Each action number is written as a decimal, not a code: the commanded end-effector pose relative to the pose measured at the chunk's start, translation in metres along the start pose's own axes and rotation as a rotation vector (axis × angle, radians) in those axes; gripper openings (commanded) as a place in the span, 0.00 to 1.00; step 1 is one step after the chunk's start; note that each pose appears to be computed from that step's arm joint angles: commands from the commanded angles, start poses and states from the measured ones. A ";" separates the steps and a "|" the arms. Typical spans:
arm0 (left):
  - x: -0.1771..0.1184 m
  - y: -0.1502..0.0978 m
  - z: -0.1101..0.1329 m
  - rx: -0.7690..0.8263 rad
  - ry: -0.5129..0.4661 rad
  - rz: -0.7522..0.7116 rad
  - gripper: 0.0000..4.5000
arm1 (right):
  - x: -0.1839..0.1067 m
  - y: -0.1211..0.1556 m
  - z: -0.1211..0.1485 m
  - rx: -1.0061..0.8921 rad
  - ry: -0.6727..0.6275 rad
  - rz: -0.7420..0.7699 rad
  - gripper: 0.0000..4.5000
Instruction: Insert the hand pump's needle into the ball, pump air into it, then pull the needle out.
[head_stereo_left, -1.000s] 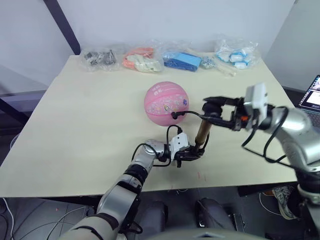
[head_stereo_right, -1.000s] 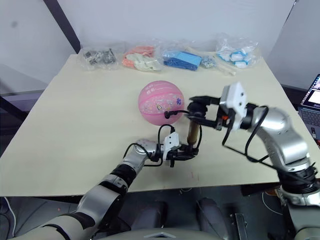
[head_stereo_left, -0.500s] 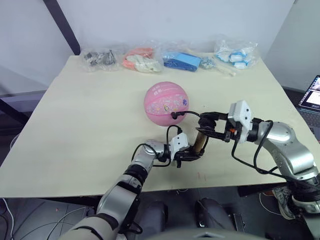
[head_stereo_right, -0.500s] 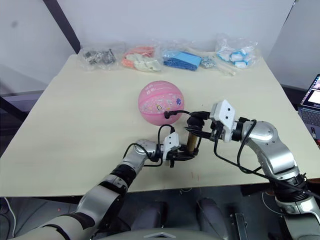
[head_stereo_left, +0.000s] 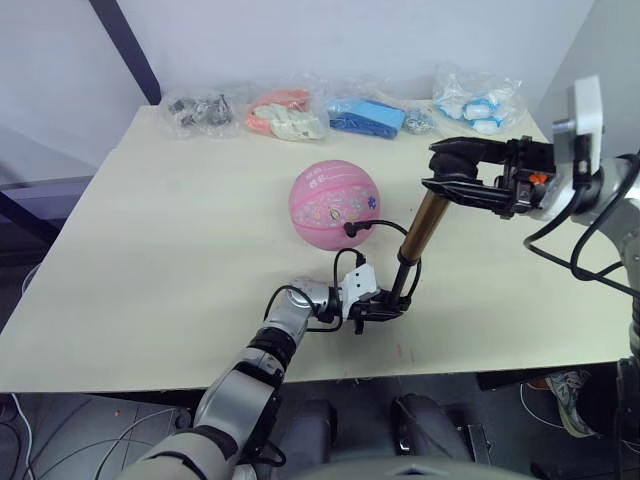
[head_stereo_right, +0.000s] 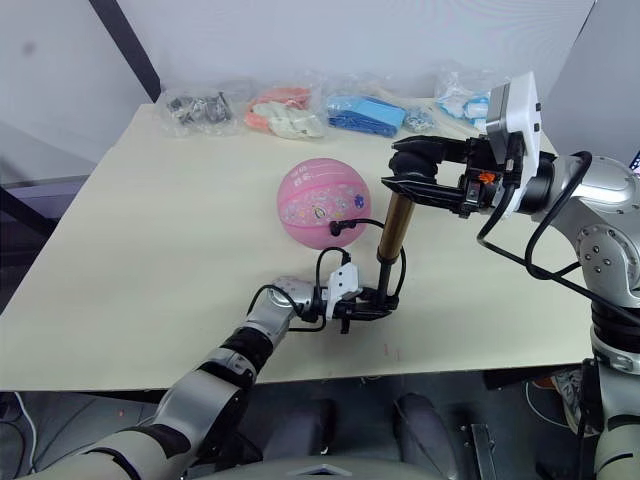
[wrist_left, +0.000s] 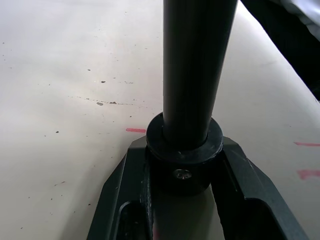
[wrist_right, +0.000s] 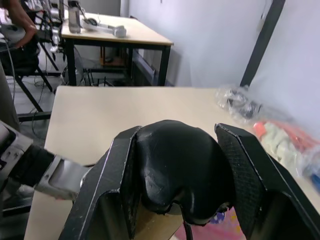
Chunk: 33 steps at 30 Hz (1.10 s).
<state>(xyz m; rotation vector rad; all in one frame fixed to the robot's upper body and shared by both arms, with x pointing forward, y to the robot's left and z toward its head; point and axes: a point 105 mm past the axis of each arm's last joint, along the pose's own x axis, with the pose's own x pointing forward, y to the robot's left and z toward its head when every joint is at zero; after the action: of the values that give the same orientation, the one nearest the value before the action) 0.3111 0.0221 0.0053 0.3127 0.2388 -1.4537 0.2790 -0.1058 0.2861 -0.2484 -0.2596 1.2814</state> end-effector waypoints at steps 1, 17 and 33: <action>-0.008 -0.016 -0.042 -0.119 0.124 -0.008 0.24 | -0.001 0.003 0.027 -0.077 -0.084 0.006 0.43; -0.008 -0.015 -0.042 -0.117 0.125 -0.001 0.24 | 0.017 0.041 -0.108 0.050 0.166 0.024 0.43; -0.009 -0.015 -0.042 -0.119 0.123 0.001 0.24 | 0.022 0.042 -0.105 0.033 0.069 0.005 0.43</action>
<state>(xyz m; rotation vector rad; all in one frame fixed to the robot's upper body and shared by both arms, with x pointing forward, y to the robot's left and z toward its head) 0.3113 0.0270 0.0001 0.3222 0.2559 -1.4271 0.2891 -0.0821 0.1610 -0.2949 -0.1508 1.2181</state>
